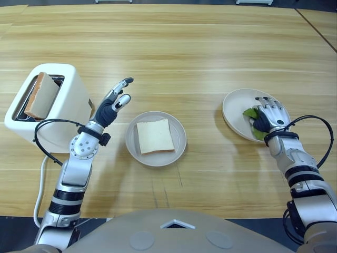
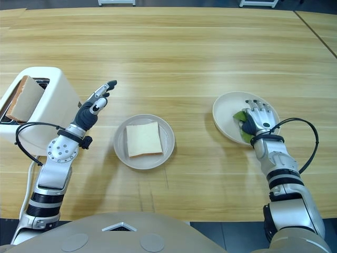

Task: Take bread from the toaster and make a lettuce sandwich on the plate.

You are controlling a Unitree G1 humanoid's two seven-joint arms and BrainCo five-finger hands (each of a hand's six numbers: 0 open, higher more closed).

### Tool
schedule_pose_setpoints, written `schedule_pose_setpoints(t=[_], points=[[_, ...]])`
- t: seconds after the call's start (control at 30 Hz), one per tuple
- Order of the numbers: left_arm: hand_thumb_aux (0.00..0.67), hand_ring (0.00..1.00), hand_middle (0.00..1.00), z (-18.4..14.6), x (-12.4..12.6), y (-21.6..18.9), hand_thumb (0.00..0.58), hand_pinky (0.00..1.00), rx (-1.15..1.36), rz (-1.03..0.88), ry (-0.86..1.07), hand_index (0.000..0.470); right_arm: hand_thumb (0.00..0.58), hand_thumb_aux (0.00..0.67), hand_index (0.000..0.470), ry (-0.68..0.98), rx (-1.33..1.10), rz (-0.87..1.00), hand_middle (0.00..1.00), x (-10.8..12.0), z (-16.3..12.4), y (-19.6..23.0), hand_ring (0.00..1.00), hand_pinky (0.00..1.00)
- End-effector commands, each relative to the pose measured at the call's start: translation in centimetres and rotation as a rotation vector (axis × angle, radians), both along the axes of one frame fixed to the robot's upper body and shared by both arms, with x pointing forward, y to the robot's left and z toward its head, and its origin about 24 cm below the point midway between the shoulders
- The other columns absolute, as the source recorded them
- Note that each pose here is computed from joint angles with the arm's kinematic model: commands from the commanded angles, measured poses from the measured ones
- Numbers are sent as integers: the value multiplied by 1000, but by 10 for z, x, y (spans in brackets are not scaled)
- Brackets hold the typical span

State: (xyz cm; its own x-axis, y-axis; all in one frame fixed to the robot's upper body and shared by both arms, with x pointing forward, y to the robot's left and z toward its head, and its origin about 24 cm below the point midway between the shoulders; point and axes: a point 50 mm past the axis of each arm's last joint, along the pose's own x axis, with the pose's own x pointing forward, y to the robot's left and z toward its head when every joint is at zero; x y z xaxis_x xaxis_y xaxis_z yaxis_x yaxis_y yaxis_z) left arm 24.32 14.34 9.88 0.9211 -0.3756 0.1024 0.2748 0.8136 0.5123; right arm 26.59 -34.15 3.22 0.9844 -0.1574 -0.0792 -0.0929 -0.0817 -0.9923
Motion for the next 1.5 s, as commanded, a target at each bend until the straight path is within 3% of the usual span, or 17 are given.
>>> schedule_pose_setpoints(t=[0.03, 0.3, 0.53, 0.8, 0.93, 1.13, 1.33, 1.37, 1.4, 1.5], points=[[0, 0, 0, 5, 1, 2, 0, 0, -13, 10, -27, 0, 580, 670, 470, -101, 6, 39, 0, 3, 14, 4, 0, 0], [0, 0, 0, 7, 2, 2, 0, 0, -36, 18, -50, 0, 580, 670, 470, -216, 33, 150, 0, 7, 32, 22, 0, 0], [0, 0, 0, 10, 3, 1, 0, 0, -60, 28, -73, 0, 580, 670, 470, -266, 103, 357, 0, 11, 41, 69, 0, 0], [0, 0, 0, 19, 4, 1, 0, 0, -80, 42, -122, 0, 580, 670, 470, -317, 307, 691, 0, 5, 39, 179, 0, 0], [0, 0, 0, 40, -1, 6, 0, 0, -64, 62, -212, 0, 580, 670, 470, -310, 408, 807, 0, -3, 34, 226, 0, 0], [0, 0, 0, 87, -16, 44, 0, 0, -10, 164, -370, 0, 580, 670, 470, -203, 500, 899, 0, -18, 29, 248, 0, 0], [0, 0, 0, 128, -41, 114, 0, 0, 223, 400, -447, 0, 580, 670, 470, 8, 476, 941, 0, -25, 25, 241, 0, 0], [0, 0, 0, 130, -43, 126, 0, 0, 273, 444, -431, 0, 520, 455, 319, 36, 469, 939, 0, -25, 24, 240, 0, 0], [0, 0, 0, 129, -46, 137, 0, 0, 331, 479, -397, 0, 0, 0, 0, 57, 456, 941, 0, -26, 23, 239, 0, 0], [0, 0, 0, 111, -51, 163, 0, 0, 519, 519, -229, 0, 0, 0, 0, 102, 419, 951, 0, -26, 24, 236, 0, 0]])
